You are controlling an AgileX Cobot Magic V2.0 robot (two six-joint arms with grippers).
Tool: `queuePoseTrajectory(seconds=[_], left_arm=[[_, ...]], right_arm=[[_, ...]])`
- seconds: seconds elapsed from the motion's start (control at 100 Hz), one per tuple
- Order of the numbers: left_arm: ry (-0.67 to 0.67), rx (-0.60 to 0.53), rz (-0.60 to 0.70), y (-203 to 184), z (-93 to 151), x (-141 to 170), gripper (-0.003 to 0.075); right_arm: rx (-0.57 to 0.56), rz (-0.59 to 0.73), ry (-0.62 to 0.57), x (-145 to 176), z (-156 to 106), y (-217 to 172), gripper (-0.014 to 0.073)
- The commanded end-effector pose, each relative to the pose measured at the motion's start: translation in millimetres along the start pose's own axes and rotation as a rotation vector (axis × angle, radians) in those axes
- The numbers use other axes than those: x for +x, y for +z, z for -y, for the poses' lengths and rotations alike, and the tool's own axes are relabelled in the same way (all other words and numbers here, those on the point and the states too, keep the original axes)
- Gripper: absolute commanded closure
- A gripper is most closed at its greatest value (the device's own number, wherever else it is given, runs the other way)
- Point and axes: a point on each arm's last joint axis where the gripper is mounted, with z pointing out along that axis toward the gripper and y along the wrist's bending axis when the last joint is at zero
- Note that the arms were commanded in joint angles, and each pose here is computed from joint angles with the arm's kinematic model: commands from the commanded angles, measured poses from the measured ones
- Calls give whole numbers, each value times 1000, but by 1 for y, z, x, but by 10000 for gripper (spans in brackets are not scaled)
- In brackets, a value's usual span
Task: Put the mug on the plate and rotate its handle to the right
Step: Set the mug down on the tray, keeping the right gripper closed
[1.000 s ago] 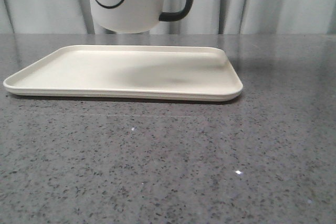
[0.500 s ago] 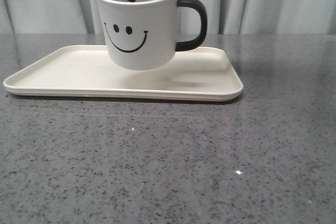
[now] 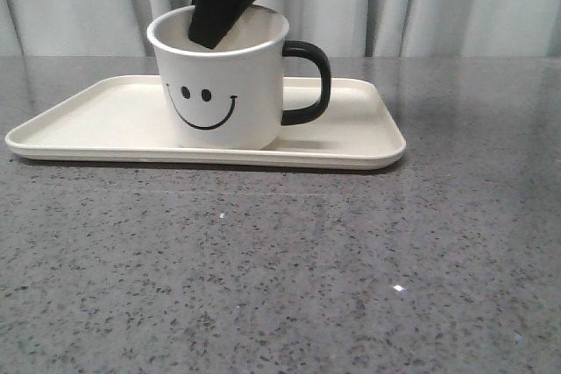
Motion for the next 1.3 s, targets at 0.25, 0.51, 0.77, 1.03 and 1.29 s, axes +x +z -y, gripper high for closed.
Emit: queuePoseTrajectory(seconds=[0.25,0.51,0.77,1.03,1.29], left_arm=[[-14,2,93,-7,-1,-11,740],[-14,2,93,-7,-1,-11,740],[-14,2,93,-7,-1,-11,740],[-14,2,93,-7,-1,-11,740],[-15,3,93,-7,-1,-11,740]], right_arm=[[-27,58,-55,-17,-13,-35,659],[-46,118,-39,-22,-15,-35,659],[-43,107,-41,-21,-15,-35,659],[-38,93,-45,-20,-14,-35,659],[-41,89,-43,-19,-14,-33,659]])
